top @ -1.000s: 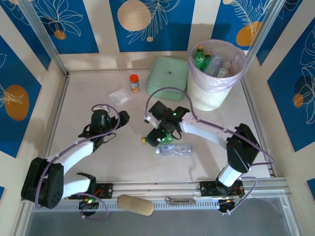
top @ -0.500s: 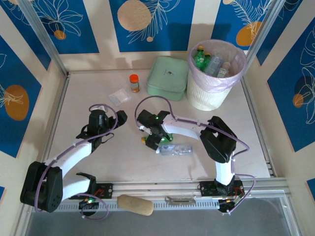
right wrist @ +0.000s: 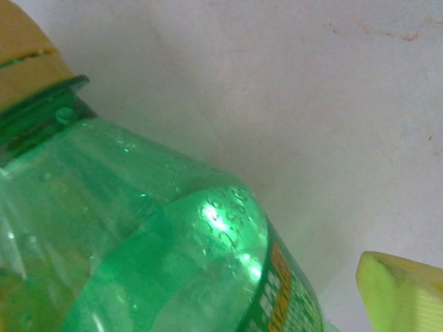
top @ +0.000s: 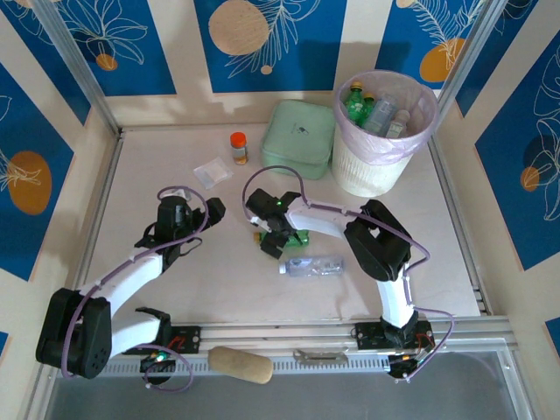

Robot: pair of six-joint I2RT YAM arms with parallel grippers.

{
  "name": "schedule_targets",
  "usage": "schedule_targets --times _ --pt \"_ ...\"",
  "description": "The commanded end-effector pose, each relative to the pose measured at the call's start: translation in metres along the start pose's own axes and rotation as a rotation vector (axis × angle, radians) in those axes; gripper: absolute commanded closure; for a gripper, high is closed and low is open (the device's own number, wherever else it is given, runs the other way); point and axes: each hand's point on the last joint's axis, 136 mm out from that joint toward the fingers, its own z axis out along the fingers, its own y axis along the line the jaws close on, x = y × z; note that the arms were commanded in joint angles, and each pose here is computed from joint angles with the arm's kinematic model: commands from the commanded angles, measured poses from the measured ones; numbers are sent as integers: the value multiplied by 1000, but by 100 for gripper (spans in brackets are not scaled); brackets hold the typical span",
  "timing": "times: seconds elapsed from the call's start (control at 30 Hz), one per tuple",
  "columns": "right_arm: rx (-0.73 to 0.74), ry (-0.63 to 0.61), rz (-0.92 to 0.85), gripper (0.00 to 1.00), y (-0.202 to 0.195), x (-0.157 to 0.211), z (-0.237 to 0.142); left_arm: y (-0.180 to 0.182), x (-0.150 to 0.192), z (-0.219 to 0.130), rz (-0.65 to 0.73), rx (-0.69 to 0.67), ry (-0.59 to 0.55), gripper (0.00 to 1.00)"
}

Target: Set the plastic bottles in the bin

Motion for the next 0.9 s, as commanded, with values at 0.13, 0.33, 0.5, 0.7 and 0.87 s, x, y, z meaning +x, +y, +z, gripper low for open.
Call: schedule_targets --times 0.13,0.33,0.5,0.7,0.87 --pt "-15 -9 -6 6 -2 -7 9 5 -3 -3 -12 -9 -19 0" --pt "-12 -2 -9 13 -3 -6 15 4 -3 -2 -18 -5 -16 0" --pt "-5 -6 -14 21 -6 -9 16 4 -3 -2 -21 -2 -17 0" --pt "-4 -19 -22 35 -7 -14 15 5 -2 -2 -23 -3 -18 0" --pt "11 -34 -49 46 -11 -20 13 6 -2 -3 -17 -7 -24 0"
